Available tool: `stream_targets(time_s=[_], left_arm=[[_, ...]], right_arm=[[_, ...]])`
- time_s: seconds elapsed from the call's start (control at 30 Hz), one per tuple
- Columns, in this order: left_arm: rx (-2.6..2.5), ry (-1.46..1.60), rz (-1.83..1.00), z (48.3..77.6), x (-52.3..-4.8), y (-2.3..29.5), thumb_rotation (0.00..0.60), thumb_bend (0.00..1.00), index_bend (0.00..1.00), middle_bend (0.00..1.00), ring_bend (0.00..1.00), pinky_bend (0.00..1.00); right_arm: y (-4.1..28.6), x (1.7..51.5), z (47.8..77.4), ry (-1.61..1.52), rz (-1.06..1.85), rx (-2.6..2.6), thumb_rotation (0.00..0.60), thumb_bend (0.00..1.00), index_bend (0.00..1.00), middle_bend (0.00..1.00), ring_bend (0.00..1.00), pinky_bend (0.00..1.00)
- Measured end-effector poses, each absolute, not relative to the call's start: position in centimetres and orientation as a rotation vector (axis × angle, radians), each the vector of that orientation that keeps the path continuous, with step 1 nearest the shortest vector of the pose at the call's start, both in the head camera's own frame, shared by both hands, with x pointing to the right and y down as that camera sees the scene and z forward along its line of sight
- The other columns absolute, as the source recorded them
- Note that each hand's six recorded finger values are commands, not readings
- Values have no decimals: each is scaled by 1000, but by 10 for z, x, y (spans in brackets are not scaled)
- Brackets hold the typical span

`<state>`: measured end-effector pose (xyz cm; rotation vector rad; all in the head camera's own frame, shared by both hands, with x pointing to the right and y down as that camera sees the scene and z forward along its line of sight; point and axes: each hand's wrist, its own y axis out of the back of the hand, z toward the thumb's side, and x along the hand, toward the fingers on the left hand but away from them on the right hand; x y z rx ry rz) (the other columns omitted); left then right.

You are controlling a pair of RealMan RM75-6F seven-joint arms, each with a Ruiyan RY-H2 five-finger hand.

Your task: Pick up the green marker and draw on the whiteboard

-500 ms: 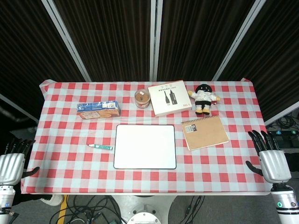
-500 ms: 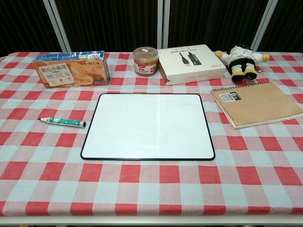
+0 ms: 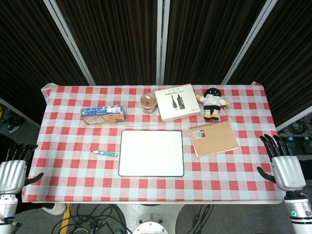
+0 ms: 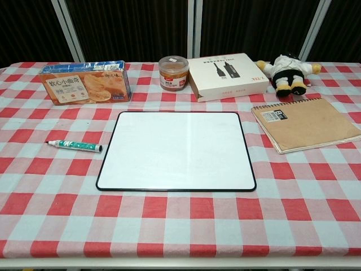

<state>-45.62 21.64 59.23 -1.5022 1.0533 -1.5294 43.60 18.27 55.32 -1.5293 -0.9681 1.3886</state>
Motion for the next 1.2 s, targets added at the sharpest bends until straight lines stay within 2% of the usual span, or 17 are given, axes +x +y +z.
stream_targets(time_s=[0.1,0.2,0.3,0.37,0.47,0.77,1.2], left_arm=[[-1521,1037,-1489,593,-447,208,600,54,184,156,98,67],[-1555,1013,-1453,598,-437,195,600,54,216,156,189,152],[-1606,970,-1419,608,-422,180,600,55,268,198,354,393],[-1638,934,-1383,616,-406,165,600,63,305,268,497,584],[-1675,871,-1346,632,-379,148,600,91,335,310,608,717],[-1636,559,-1350,673,-315,129,600,158,365,378,714,809],[-1595,334,-1452,724,-249,148,600,222,383,397,743,850]], right_arm=[[179,438,547,-969,1378,-1510,600,95,0,62,0,0],[175,437,542,-968,1364,-1498,600,96,0,61,0,0],[170,436,538,-964,1353,-1495,600,96,0,60,0,0],[168,436,537,-959,1352,-1495,600,96,0,59,0,0],[166,436,537,-952,1357,-1496,600,96,0,57,0,0],[167,442,538,-955,1389,-1496,600,96,0,54,0,0],[172,450,545,-966,1422,-1517,600,96,0,45,0,0]])
